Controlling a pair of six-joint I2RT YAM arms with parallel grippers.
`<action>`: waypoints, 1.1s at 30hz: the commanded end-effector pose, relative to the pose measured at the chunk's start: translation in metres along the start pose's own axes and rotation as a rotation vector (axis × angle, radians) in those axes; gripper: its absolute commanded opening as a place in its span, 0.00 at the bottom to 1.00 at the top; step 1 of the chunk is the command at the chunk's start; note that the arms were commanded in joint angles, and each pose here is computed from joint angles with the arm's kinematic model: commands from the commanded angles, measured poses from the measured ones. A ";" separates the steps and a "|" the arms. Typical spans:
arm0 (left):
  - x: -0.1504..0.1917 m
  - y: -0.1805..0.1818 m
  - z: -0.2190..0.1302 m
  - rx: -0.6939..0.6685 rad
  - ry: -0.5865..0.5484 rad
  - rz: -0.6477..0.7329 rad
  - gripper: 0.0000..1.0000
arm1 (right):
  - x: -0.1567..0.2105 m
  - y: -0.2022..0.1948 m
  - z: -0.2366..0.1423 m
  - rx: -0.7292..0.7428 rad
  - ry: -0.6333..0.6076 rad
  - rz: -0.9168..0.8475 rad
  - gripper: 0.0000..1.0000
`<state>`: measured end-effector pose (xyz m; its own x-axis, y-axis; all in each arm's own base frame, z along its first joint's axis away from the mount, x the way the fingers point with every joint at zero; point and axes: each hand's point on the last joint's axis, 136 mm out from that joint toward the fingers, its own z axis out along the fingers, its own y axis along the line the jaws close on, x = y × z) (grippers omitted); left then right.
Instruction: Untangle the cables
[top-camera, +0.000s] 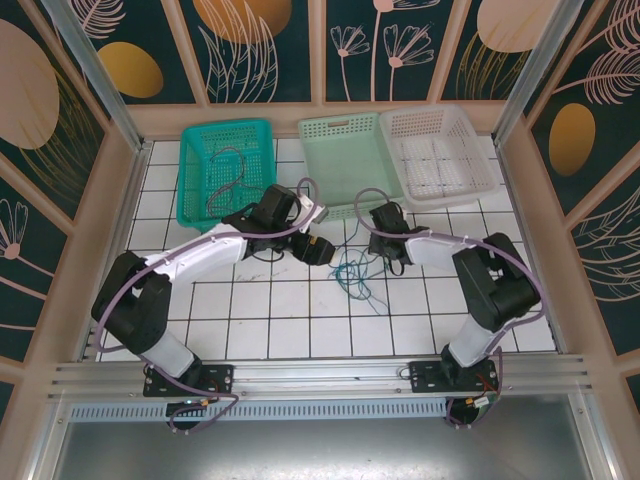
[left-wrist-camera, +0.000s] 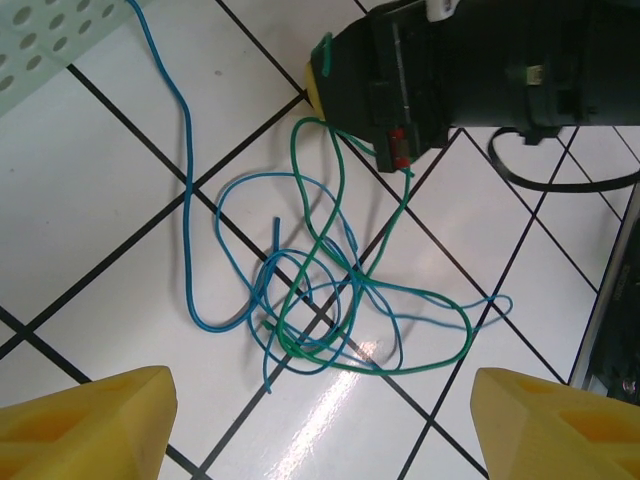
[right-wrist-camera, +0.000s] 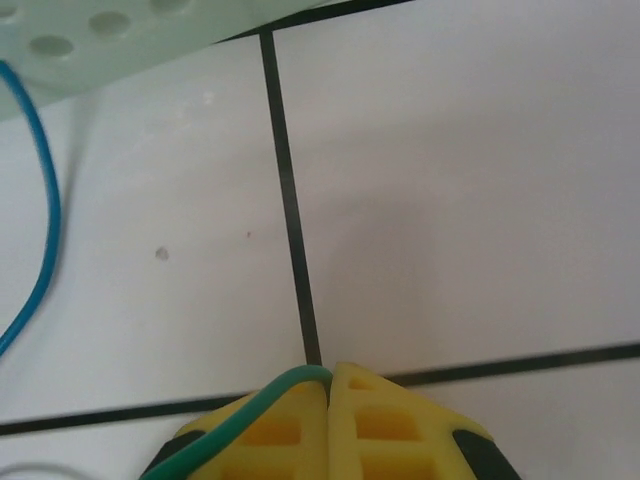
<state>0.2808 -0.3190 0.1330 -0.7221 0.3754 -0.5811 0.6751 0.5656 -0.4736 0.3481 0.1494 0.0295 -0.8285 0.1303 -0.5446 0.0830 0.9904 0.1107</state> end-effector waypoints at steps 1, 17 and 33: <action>-0.010 -0.015 0.007 0.063 -0.007 0.061 0.78 | -0.014 0.002 -0.027 0.021 -0.065 -0.006 0.00; 0.012 -0.033 0.059 0.127 0.144 0.122 0.70 | -0.037 0.008 -0.072 -0.037 -0.161 -0.011 0.00; 0.024 -0.025 0.084 0.107 0.203 0.131 0.32 | -0.021 0.006 -0.061 -0.051 -0.124 -0.006 0.00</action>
<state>0.2569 -0.3825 0.0732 -0.6463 0.5756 -0.5010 0.7607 0.4332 -0.4835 0.3352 0.1515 0.0949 -0.7504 0.1373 -0.6466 0.0531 0.9875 0.1482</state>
